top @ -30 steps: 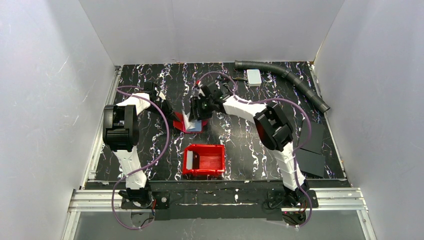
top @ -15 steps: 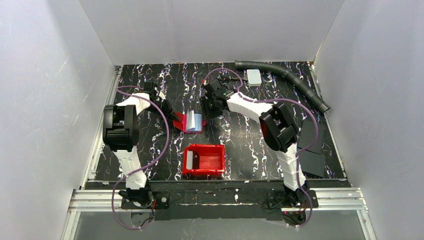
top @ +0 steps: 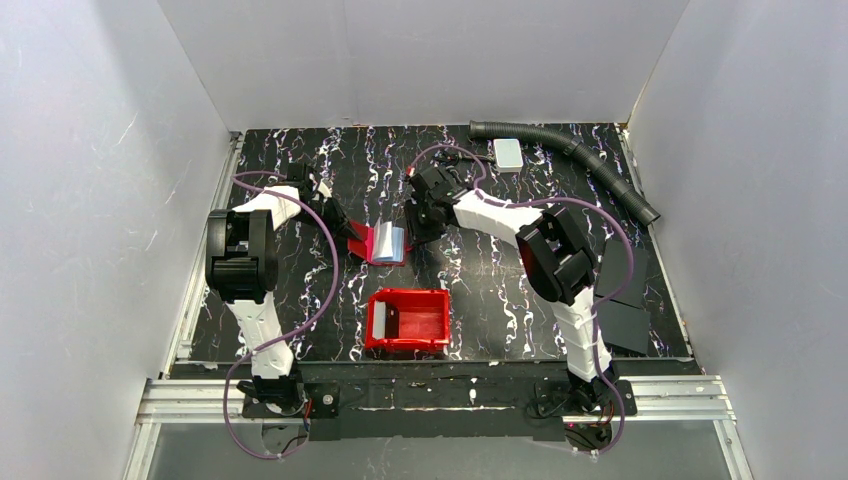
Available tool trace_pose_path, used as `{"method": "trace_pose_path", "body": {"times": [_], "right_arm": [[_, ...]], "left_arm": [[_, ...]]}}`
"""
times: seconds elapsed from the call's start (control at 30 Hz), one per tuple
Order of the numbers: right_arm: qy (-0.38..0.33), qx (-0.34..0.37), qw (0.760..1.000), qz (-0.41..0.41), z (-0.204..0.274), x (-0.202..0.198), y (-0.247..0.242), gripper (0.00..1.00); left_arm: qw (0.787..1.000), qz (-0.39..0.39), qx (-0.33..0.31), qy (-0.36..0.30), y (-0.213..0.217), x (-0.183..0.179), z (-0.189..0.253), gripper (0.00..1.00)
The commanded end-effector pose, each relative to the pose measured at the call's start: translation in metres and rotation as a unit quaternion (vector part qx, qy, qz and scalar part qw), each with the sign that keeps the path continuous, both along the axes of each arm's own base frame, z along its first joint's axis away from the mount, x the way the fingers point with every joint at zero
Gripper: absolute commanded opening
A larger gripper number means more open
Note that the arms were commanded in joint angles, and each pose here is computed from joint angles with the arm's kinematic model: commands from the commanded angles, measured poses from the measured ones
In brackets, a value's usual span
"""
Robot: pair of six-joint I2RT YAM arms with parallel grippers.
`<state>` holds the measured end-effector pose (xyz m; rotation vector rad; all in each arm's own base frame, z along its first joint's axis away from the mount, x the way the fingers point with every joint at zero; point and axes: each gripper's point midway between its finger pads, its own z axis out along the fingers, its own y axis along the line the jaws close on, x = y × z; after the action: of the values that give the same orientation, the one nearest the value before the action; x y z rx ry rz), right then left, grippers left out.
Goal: Put the credit cards into the card holder
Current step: Open the card holder at the center of the board.
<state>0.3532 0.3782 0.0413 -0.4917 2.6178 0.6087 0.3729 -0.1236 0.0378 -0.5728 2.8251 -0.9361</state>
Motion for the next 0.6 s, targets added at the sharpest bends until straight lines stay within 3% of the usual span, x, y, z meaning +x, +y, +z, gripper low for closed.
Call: {"method": "trace_pose_path", "body": {"times": [0.0,0.1,0.23,0.37,0.57], "right_arm": [[-0.032,0.020,0.999,-0.007,0.026,0.005,0.004,0.21],[-0.056,0.046,0.997,0.002,0.048,0.008,0.011,0.02],[-0.073,0.071,0.995,0.012,0.078,0.009,0.019,0.01],[-0.075,0.093,0.993,0.020,0.095,0.008,0.027,0.01],[-0.064,0.124,0.990,0.033,0.107,0.005,0.039,0.01]], "left_arm": [[1.000,0.000,-0.013,-0.004,-0.002,0.001,0.007,0.07],[1.000,0.001,-0.015,-0.005,-0.002,0.001,0.007,0.10],[1.000,0.004,-0.026,-0.012,-0.005,0.003,0.012,0.20],[0.998,0.011,-0.059,-0.033,-0.012,0.004,0.024,0.43],[0.991,0.016,-0.112,-0.074,-0.019,0.008,0.048,0.63]]}}
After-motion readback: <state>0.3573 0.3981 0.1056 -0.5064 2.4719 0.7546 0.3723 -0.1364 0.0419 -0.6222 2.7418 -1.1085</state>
